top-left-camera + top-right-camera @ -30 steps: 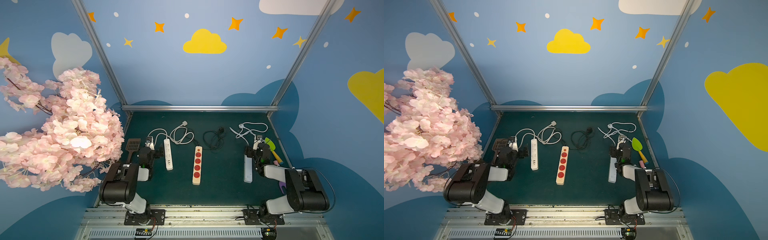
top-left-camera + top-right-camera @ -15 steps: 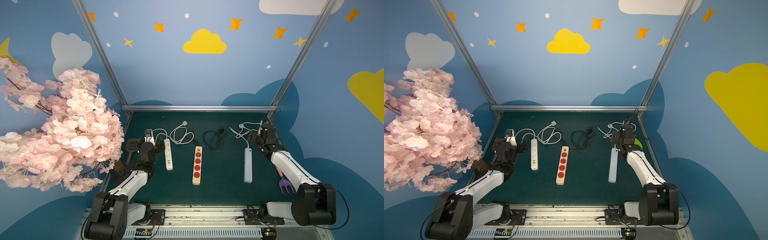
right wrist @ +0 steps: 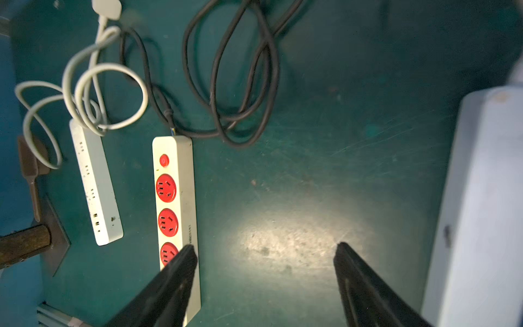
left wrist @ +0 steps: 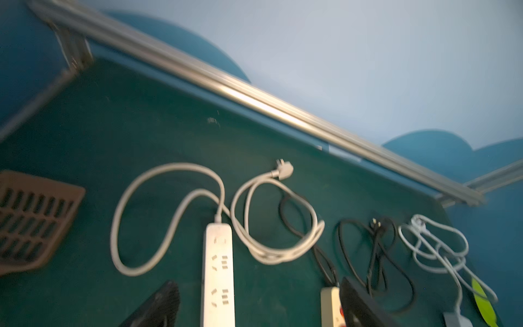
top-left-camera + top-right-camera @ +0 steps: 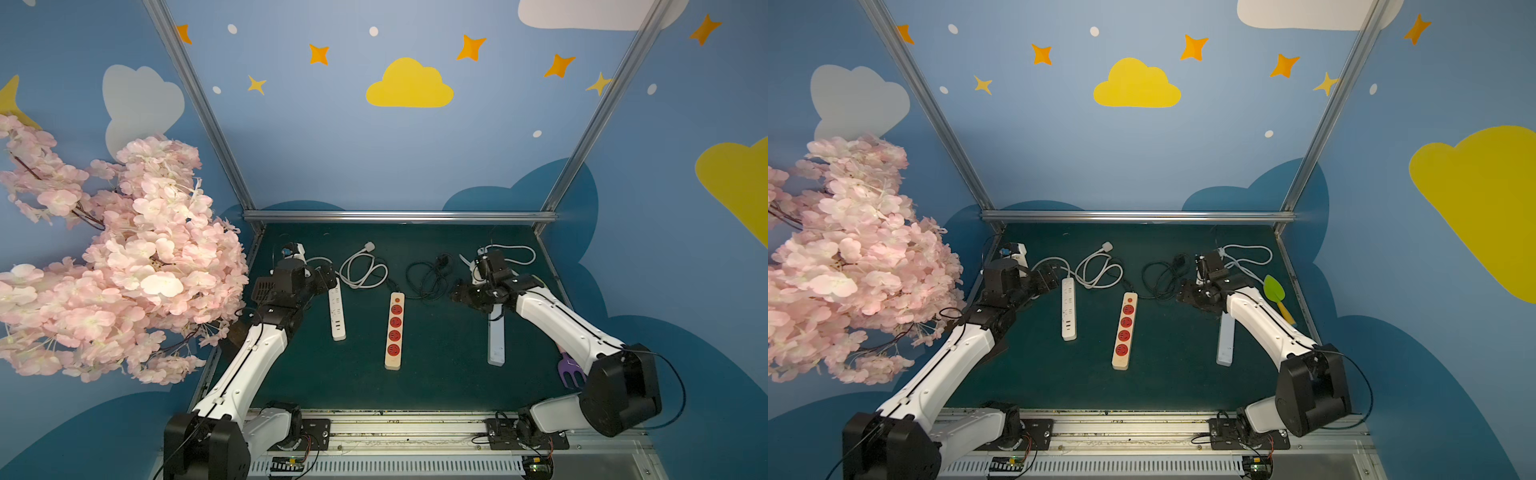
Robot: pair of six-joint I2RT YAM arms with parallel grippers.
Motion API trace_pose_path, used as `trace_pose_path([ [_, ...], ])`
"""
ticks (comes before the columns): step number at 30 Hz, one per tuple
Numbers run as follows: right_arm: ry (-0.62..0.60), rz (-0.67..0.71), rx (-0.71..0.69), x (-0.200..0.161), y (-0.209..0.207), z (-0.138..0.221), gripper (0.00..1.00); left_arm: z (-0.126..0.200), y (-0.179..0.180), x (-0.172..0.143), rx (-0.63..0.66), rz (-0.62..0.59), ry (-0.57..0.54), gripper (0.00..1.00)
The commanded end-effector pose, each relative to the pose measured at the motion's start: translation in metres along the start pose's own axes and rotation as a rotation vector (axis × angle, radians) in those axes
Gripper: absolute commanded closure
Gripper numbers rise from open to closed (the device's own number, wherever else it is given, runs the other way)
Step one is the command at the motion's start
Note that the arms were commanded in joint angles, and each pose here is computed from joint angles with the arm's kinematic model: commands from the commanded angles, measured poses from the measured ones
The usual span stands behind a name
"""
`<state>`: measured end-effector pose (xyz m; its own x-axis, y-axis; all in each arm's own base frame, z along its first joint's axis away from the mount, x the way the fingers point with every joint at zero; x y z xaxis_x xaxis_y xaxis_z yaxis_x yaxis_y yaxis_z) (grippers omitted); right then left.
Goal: Wrap the cord around the power strip
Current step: Pick up the power strip from the center of the board.
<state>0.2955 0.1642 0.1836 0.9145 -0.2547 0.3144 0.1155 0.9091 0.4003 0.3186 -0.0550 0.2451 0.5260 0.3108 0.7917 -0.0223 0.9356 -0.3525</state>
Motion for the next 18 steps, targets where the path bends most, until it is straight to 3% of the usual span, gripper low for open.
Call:
trace_pose_path([
  [1, 0.030, -0.084, -0.064, -0.005, 0.026, -0.022, 0.17, 0.000, -0.028, -0.020, -0.057, -0.059, 0.171, 0.11],
  [5, 0.079, -0.047, -0.120, -0.008, 0.066, -0.056, 0.14, -0.003, -0.044, -0.042, -0.035, -0.154, 0.225, 0.10],
  [18, 0.182, -0.002, -0.162, -0.014, 0.126, -0.138, 0.16, 0.005, -0.048, -0.066, -0.082, -0.140, 0.230, 0.11],
])
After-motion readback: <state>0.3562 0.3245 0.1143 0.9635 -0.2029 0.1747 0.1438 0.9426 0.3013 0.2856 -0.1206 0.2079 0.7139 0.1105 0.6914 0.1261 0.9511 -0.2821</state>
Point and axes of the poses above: each gripper's point midway between its finger pads, its own z axis back along the fingers, its own y axis along the line the jaws close on, x = y × z, the point moved 6 cm from there along z, back along the fingers, and after that the axes turned 4 degrees about -z, right-handed, at the moved point
